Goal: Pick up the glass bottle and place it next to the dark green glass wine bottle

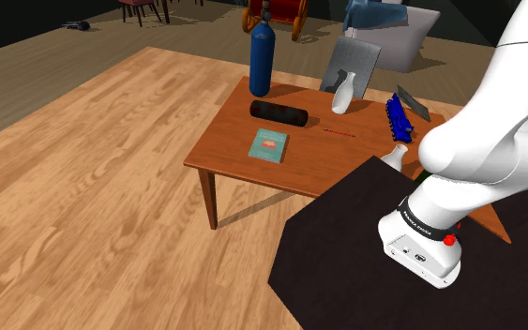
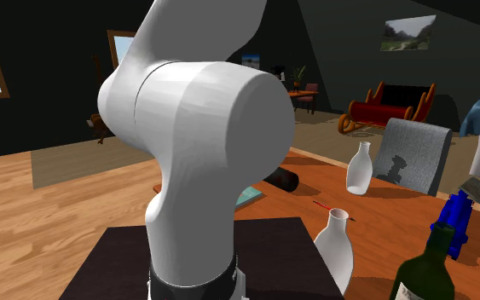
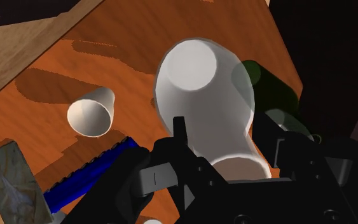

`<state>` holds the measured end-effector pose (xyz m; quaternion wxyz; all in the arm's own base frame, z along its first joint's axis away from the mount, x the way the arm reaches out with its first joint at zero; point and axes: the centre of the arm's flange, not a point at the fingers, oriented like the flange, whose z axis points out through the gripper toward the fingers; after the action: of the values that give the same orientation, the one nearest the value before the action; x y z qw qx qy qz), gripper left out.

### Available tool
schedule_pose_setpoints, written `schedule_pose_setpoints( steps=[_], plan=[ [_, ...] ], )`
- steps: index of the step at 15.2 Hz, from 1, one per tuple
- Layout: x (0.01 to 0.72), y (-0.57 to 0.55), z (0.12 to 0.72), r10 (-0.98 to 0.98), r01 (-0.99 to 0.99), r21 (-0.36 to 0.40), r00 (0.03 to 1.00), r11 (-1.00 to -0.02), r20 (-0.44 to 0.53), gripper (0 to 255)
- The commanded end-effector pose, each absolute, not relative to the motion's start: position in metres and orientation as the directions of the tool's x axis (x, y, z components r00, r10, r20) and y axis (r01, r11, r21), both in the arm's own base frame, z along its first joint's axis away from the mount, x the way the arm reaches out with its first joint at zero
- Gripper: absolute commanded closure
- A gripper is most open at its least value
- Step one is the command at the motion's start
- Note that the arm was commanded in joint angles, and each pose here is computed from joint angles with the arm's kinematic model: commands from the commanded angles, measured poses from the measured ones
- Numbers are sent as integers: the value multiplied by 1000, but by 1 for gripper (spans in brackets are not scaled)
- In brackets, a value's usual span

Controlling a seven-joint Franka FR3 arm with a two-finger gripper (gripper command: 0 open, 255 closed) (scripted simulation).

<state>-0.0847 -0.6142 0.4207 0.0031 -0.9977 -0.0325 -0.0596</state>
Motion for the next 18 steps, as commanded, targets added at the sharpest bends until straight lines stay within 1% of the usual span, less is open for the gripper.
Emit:
schedule_pose_setpoints(
  steps=[1, 18],
  plan=[
    [-85, -614, 411, 64, 65, -1, 991, -998, 119, 255],
    [-85, -614, 321, 64, 65, -1, 991, -998, 119, 255]
  ],
)
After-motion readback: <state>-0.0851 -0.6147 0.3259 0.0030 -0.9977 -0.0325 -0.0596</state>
